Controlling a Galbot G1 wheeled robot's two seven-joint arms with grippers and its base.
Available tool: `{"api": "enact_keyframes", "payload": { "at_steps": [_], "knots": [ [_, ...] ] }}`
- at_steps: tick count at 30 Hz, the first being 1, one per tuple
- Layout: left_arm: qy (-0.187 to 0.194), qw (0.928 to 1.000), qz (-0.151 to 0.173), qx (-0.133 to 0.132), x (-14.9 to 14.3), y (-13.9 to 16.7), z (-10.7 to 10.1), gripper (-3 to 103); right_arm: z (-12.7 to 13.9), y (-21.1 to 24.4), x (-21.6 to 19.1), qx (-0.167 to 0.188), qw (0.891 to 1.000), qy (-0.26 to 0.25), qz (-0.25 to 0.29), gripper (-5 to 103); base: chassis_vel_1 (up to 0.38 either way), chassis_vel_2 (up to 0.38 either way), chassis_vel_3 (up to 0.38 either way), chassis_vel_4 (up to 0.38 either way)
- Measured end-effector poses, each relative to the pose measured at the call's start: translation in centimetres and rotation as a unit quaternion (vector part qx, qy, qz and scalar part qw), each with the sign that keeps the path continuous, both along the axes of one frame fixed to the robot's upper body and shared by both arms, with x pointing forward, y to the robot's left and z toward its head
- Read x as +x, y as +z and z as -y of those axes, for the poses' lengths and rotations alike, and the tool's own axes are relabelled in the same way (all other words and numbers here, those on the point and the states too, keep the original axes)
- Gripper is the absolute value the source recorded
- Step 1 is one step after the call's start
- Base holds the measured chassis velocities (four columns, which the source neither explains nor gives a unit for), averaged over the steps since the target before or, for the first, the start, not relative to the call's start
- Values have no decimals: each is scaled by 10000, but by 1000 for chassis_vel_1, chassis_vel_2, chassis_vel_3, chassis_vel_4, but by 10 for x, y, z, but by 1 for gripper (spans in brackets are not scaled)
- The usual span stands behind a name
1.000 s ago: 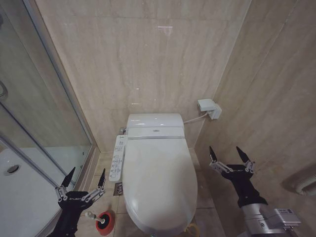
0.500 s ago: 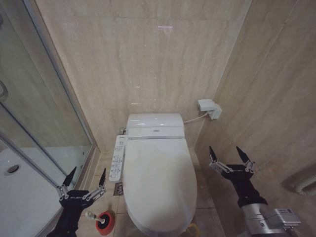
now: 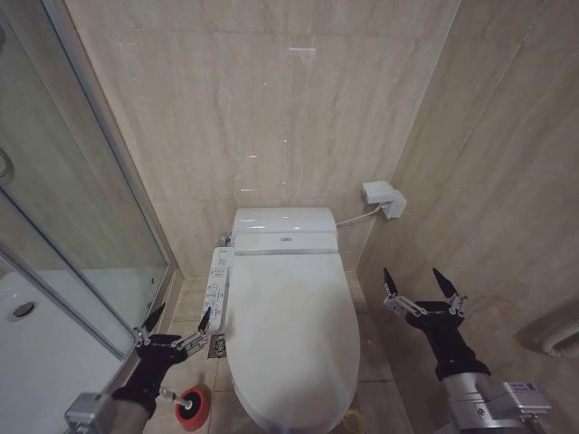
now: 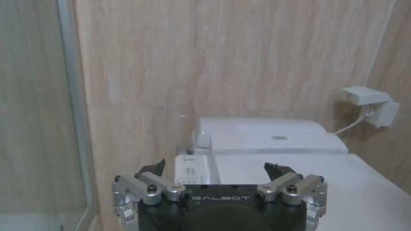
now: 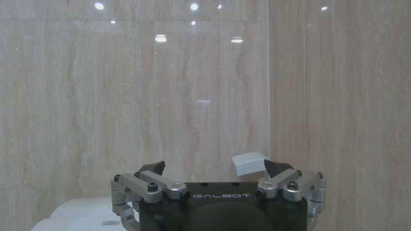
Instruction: Open the toilet lid, clean the toilet bowl with a toilet brush, close the toilet lid, and flush.
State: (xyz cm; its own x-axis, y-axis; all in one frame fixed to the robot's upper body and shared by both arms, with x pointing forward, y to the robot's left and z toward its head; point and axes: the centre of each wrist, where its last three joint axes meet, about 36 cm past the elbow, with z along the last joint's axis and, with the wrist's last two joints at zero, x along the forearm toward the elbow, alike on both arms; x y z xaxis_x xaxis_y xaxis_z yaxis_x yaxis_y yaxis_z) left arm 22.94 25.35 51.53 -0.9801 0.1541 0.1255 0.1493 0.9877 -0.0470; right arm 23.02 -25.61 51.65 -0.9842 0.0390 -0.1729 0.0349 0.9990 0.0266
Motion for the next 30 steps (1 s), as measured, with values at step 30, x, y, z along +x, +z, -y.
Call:
{"api": "enact_keyframes", "payload": {
  "at_steps": [30],
  "knots": [
    [-440, 9919, 1138, -361, 73, -40, -84, 99, 0, 0, 0, 0, 10000, 0, 0, 100, 0, 0, 0, 0]
  ]
}}
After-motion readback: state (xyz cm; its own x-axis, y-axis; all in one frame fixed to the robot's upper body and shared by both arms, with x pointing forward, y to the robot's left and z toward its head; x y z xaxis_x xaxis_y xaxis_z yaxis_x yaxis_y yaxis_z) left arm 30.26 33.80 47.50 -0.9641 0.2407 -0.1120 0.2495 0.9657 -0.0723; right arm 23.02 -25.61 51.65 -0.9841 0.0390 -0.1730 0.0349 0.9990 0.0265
